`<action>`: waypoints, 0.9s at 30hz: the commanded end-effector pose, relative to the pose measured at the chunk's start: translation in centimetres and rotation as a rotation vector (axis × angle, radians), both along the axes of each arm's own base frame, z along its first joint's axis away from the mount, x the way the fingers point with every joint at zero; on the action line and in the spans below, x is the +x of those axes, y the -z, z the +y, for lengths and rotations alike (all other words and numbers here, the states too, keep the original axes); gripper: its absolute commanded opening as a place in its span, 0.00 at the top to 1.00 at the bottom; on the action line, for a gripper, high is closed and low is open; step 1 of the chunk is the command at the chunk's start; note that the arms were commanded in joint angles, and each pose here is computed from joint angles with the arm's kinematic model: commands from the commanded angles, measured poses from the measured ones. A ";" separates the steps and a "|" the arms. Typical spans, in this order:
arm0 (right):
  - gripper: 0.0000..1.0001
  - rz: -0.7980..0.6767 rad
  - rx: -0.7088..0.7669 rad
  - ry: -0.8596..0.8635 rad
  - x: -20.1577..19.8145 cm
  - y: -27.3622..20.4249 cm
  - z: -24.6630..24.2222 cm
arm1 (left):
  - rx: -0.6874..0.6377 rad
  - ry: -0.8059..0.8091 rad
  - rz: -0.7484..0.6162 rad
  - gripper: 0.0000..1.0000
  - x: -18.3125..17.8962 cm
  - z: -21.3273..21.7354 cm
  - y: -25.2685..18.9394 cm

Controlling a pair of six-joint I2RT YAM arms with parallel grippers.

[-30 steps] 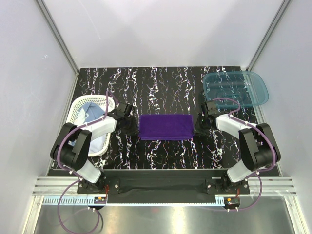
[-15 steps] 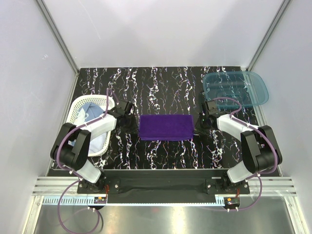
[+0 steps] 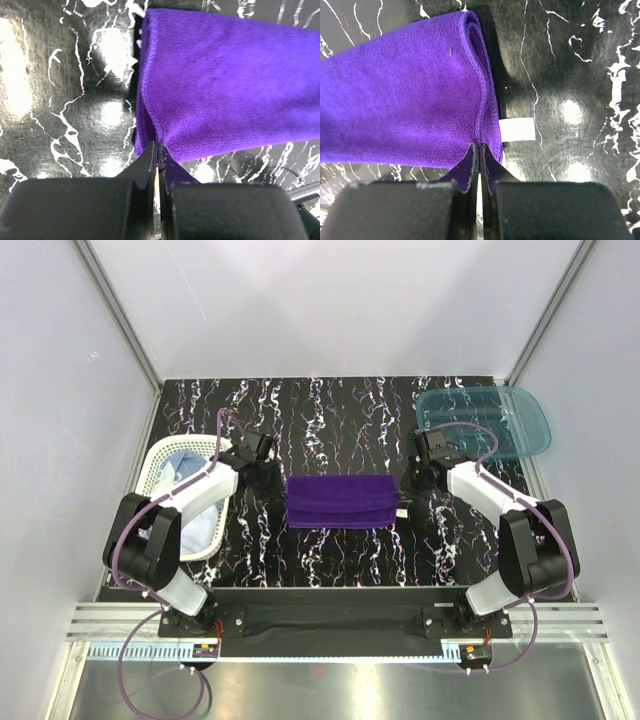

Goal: Fold and stack the towels
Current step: Fold the towel

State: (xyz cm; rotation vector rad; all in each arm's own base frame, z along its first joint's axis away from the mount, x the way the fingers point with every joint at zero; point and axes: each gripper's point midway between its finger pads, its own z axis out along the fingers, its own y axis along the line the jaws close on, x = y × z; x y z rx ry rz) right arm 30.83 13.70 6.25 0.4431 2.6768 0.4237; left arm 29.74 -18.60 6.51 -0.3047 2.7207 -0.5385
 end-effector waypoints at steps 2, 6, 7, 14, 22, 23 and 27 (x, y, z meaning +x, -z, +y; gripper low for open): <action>1.00 -0.025 -0.034 -0.016 -0.3 -2.7 -0.5 | -0.049 0.045 -0.049 1.00 -0.3 -1.1 -3.8; 1.00 0.002 -0.004 -0.010 -2.6 -1.3 -0.6 | -0.054 0.066 -0.040 1.00 -2.7 -1.0 -2.9; 1.00 0.016 0.009 -0.014 -3.2 -0.6 -0.5 | -0.051 0.065 -0.027 1.00 -3.3 -0.8 -2.0; 1.00 0.042 0.041 -0.004 -4.4 3.5 -0.3 | -0.024 0.081 0.028 1.00 -4.9 -0.1 3.6; 0.80 0.025 0.060 -0.020 -5.6 3.4 -0.3 | 0.079 0.064 0.018 0.93 -4.0 1.4 3.9; 0.75 0.020 0.062 -0.023 -5.8 2.8 -0.4 | 0.100 0.061 0.025 0.79 -4.2 1.9 3.7; 0.69 -0.018 0.042 -0.017 -5.2 -0.2 -0.7 | 0.157 0.036 -0.052 0.61 -1.7 2.4 0.1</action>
